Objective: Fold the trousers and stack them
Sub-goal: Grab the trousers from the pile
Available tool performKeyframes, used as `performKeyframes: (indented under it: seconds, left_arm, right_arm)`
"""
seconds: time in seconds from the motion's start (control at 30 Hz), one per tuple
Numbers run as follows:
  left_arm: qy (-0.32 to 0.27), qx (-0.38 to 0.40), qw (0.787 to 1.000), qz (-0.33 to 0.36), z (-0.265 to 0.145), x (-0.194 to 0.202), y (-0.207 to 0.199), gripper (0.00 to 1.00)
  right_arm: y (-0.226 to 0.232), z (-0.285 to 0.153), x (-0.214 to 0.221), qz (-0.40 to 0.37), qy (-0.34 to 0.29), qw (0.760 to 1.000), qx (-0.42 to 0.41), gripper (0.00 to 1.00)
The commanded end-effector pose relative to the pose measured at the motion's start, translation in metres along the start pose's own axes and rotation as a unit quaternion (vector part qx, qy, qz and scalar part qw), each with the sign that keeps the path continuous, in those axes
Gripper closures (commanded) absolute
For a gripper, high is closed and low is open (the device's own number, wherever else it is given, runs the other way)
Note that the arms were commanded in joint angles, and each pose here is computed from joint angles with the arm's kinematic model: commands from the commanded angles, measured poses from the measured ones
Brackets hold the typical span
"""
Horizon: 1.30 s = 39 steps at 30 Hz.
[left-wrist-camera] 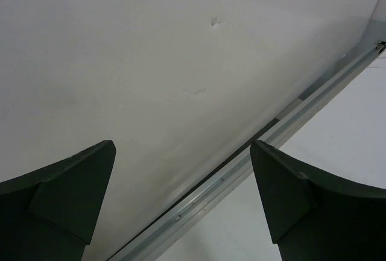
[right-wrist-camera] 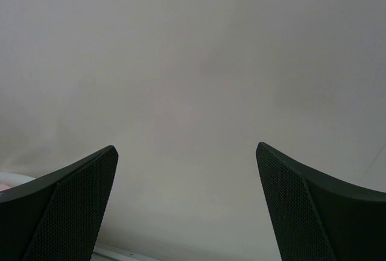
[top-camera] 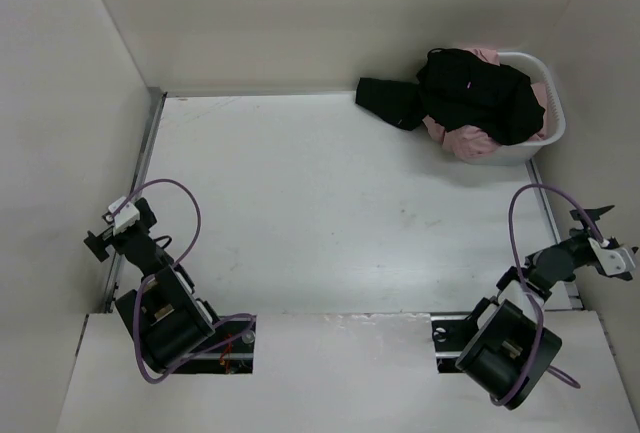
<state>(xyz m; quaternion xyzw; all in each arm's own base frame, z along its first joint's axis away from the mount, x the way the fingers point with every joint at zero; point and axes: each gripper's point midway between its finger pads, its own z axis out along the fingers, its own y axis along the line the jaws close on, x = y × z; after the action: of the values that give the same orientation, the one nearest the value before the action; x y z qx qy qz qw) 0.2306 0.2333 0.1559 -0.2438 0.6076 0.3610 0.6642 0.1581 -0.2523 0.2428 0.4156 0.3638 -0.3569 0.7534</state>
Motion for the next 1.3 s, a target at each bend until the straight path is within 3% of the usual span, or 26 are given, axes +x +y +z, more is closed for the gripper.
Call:
performKeyframes:
  seconds: [0.0,0.13,0.23,0.33,0.4,0.43,0.53,0.6,0.7,0.8,0.97,1.03,1.1,1.17,1.27]
  left_arm:
    - [-0.096,-0.008,0.995,-0.031,-0.003,-0.045,0.006,0.00]
    - [-0.104,-0.009,0.994,-0.016,0.001,-0.053,0.005,0.00]
    - [-0.150,0.023,0.988,0.037,0.002,-0.100,-0.022,0.00]
    - [-0.203,0.087,0.970,0.099,0.002,-0.166,-0.074,0.00]
    - [-0.225,0.144,0.958,0.103,-0.002,-0.199,-0.114,0.00]
    - [-0.222,0.186,0.951,0.106,-0.008,-0.206,-0.141,0.00]
    - [-0.149,0.329,0.924,0.128,-0.037,-0.192,-0.224,0.00]
    - [-0.078,0.423,0.892,0.140,-0.066,-0.175,-0.274,0.00]
    - [0.008,0.543,0.829,0.133,-0.112,-0.167,-0.323,0.00]
    - [0.102,0.637,0.759,0.091,-0.148,-0.171,-0.355,0.00]
    - [0.204,0.720,0.661,0.047,-0.176,-0.164,-0.384,0.00]
    - [0.223,0.730,0.644,0.049,-0.178,-0.156,-0.389,0.00]
    - [0.239,0.728,0.640,0.058,-0.176,-0.143,-0.392,0.00]
    - [0.244,0.724,0.641,0.072,-0.174,-0.131,-0.392,0.00]
    - [0.243,0.704,0.659,0.110,-0.166,-0.111,-0.388,0.00]
  right_arm:
    - [-0.008,-0.014,0.001,0.009,-0.008,1.000,-0.004,0.00]
    - [-0.011,-0.017,-0.004,0.019,-0.023,1.000,-0.003,0.00]
    - [-0.010,-0.016,-0.004,0.022,-0.026,0.999,-0.008,0.00]
    - [0.019,-0.004,-0.015,-0.013,-0.029,0.997,-0.070,0.00]
    - [0.086,-0.014,-0.055,-0.057,-0.075,0.972,-0.213,0.00]
    - [0.130,-0.026,-0.080,-0.070,-0.103,0.947,-0.297,0.00]
    - [0.247,-0.047,-0.124,-0.070,-0.138,0.879,-0.451,0.00]
    - [0.310,-0.056,-0.121,-0.078,-0.091,0.861,-0.494,0.00]
    - [0.358,-0.068,-0.121,-0.110,-0.029,0.856,-0.504,0.00]
    - [0.393,-0.062,-0.133,-0.030,0.017,0.864,-0.502,0.00]
    - [0.436,-0.045,-0.024,-0.133,0.238,0.816,-0.509,0.00]
    - [0.447,-0.056,0.020,-0.170,0.310,0.781,-0.516,0.00]
    - [0.453,-0.071,0.051,-0.202,0.346,0.746,-0.532,0.00]
    - [0.461,-0.097,0.079,-0.235,0.368,0.711,-0.551,0.00]
    - [0.471,-0.121,0.106,-0.250,0.382,0.692,-0.560,0.00]
